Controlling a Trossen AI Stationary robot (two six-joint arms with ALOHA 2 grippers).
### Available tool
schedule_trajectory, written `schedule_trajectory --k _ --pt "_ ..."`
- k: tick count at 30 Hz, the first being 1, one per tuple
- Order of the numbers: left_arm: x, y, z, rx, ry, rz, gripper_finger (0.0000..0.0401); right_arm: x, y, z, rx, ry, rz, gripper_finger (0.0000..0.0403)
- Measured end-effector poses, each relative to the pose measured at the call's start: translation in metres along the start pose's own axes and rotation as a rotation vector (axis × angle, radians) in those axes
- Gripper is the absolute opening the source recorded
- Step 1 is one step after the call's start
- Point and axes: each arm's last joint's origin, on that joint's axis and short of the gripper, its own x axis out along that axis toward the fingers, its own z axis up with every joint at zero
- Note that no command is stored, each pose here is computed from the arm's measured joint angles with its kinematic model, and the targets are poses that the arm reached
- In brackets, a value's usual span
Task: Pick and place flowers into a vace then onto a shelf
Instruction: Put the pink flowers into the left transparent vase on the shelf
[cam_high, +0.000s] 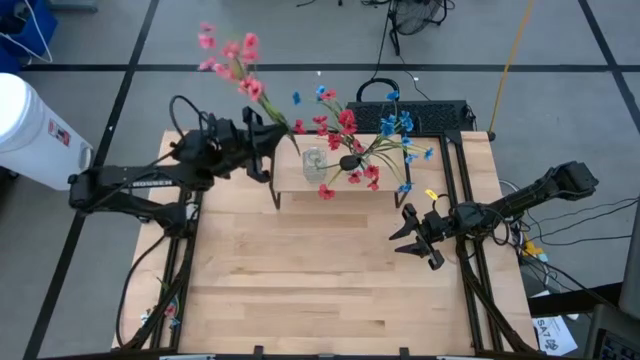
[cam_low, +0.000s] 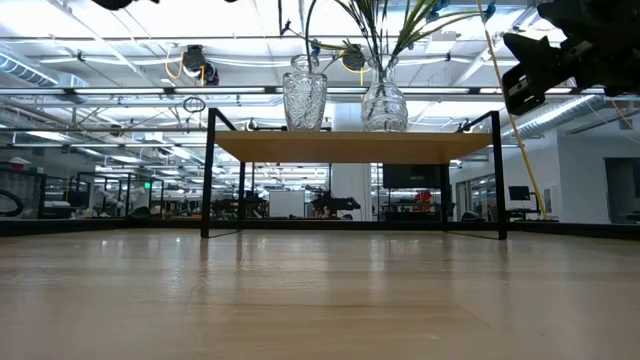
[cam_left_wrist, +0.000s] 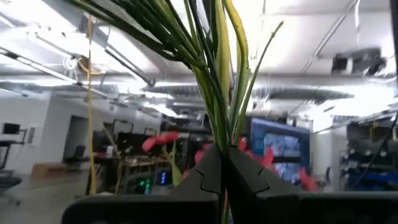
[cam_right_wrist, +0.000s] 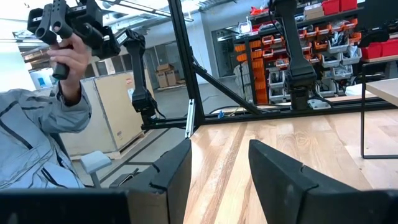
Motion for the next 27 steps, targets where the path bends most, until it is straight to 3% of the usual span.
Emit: schedule_trajectory --k 12,27 --pt "0.025 0.008 -0.021 -0.012 0.042 -0.018 0.0016 0.000 0.000 0.000 0.000 0.000 0.000 0.0150" --pt "0.024 0.010 -0.032 0.035 0.157 0.004 0.0007 0.000 0.000 0.000 0.000 0.000 0.000 0.0150"
